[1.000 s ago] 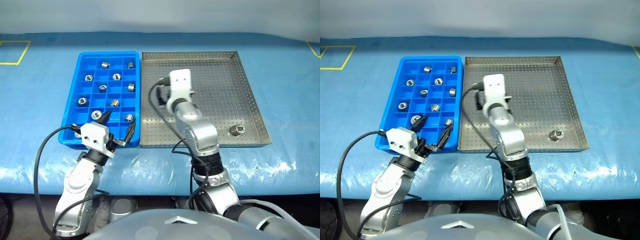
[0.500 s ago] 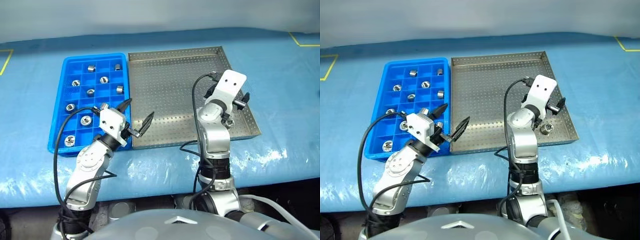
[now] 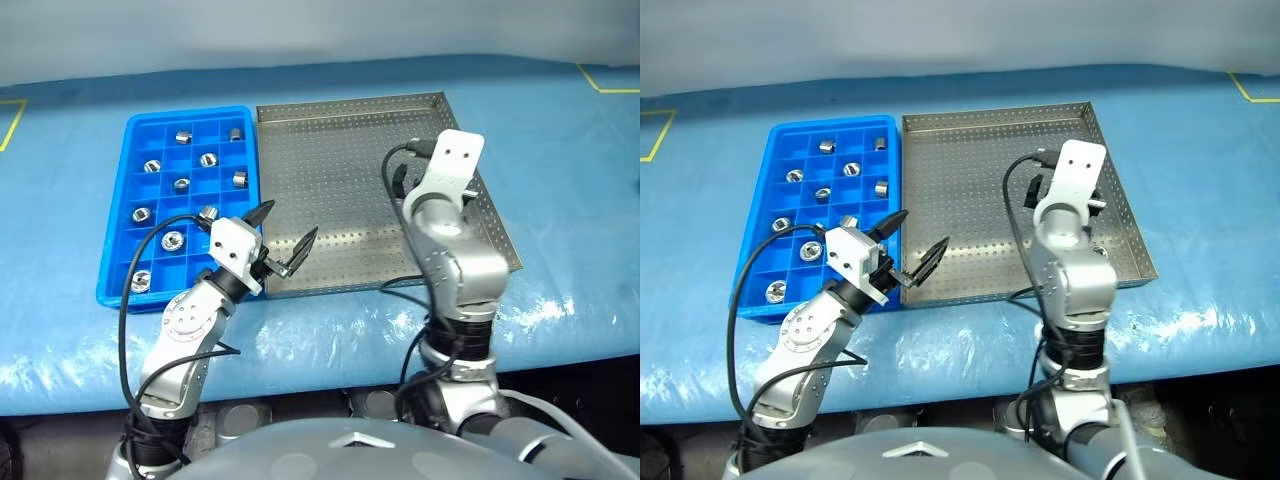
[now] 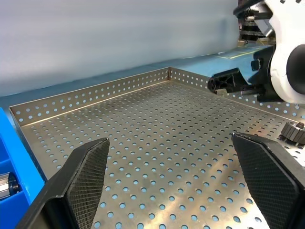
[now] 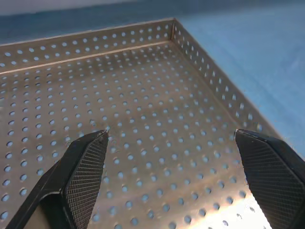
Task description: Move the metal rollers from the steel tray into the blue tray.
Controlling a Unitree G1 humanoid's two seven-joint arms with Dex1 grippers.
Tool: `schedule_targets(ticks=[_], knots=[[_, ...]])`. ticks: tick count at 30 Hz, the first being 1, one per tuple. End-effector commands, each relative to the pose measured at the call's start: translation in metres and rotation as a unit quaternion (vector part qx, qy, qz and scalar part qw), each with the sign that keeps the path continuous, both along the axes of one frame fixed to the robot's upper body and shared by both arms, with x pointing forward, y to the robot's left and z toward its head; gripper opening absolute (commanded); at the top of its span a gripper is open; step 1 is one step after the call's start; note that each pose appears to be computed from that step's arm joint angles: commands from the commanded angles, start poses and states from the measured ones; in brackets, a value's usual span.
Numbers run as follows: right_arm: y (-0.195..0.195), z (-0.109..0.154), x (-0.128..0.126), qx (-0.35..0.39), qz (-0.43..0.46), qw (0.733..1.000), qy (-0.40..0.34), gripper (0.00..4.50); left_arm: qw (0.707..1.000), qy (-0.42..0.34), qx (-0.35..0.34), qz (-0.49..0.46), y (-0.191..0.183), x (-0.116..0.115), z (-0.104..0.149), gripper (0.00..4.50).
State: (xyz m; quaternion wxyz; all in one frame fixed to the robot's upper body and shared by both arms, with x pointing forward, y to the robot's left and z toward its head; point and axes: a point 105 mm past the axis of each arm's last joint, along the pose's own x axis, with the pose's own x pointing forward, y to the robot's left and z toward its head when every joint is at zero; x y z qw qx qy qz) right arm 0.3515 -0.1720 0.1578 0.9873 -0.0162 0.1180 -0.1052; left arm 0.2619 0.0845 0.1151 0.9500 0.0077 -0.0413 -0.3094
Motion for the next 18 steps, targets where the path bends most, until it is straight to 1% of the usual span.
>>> schedule_targets(ticks=[1,3,5,6,8,12,18], knots=[[-0.004,0.024,-0.002,-0.034,0.093,0.995,-0.004,4.46,1.0,-0.011,-0.011,-0.002,-0.002,-0.001,0.005,4.5],[-0.01,0.023,-0.002,-0.059,0.125,0.99,0.023,4.46,1.0,-0.01,-0.013,-0.003,-0.003,-0.002,0.004,4.5],[-0.019,0.014,-0.005,-0.082,0.148,0.981,0.091,4.46,1.0,-0.008,-0.015,-0.005,-0.004,-0.002,0.002,4.5],[-0.022,0.009,-0.007,-0.086,0.158,0.975,0.128,4.46,1.0,-0.008,-0.015,-0.006,-0.005,-0.002,0.002,4.5],[-0.02,0.0,-0.014,-0.066,0.195,0.959,0.195,4.46,1.0,-0.008,-0.015,-0.007,-0.006,-0.003,0.001,4.5],[-0.021,-0.006,-0.018,-0.04,0.23,0.942,0.239,4.46,1.0,-0.008,-0.017,-0.008,-0.008,-0.003,0.0,4.5],[-0.036,-0.019,-0.025,-0.028,0.236,0.925,0.298,4.46,1.0,-0.005,-0.024,-0.006,-0.01,-0.005,-0.001,4.5]])
